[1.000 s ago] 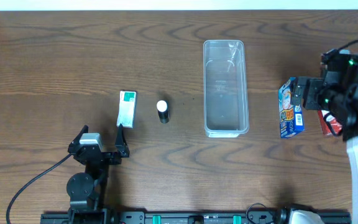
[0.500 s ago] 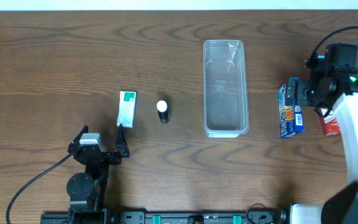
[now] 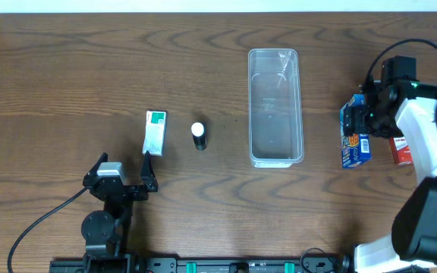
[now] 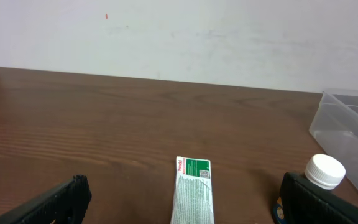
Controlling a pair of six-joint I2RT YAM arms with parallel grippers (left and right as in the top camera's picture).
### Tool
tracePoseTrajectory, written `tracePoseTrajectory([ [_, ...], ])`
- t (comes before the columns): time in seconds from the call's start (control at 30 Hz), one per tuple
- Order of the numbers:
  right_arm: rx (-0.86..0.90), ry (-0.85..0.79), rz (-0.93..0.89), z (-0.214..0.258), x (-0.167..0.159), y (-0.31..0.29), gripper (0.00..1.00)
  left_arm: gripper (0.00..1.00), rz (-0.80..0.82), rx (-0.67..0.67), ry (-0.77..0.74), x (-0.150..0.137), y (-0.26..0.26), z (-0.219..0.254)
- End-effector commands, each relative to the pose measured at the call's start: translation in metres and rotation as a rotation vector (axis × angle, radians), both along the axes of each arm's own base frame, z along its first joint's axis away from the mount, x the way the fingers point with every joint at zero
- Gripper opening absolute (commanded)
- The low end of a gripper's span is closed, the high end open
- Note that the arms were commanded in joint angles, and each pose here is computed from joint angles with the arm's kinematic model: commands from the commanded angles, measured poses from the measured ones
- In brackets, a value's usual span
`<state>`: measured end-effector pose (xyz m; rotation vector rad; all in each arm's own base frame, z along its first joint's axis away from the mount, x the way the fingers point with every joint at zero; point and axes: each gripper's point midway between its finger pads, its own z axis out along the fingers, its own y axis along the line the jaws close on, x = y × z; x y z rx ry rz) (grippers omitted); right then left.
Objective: Pack container
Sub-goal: 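Reach right gripper to the blue Kool Fever box and grasp it, then lift the blue box and carry it over the clear container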
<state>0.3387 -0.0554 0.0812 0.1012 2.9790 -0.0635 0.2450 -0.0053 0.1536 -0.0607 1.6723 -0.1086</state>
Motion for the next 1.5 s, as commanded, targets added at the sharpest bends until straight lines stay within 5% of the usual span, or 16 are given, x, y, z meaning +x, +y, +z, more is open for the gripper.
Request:
tracePoseTrajectory([
  [0.0, -0.008, 0.017, -0.002, -0.005, 0.003, -0.005, 0.84, 0.98, -0.012, 0.004, 0.050, -0.001, -0.002, -0.016],
  [0.2, -0.006, 0.039, -0.002, -0.018, 0.006, -0.005, 0.79, 0.98, -0.012, 0.004, 0.050, -0.001, -0.002, -0.016],
  [0.47, -0.006, 0.038, -0.002, -0.021, 0.008, -0.006, 0.48, 0.98, -0.012, 0.004, 0.050, -0.001, -0.002, -0.016],
  [0.97, -0.007, 0.031, -0.002, -0.021, 0.010, -0.006, 0.15, 0.98, -0.012, 0.004, 0.050, -0.001, -0.002, -0.016],
  [1.27, 0.016, 0.024, -0.007, -0.011, 0.011, -0.002, 0.09, 0.98, -0.012, 0.004, 0.050, -0.001, -0.002, -0.016],
  [1.47, 0.101, -0.064, 0.013, 0.043, 0.027, 0.013, 0.10, 0.98, -0.012, 0.004, 0.050, -0.001, -0.002, -0.016],
])
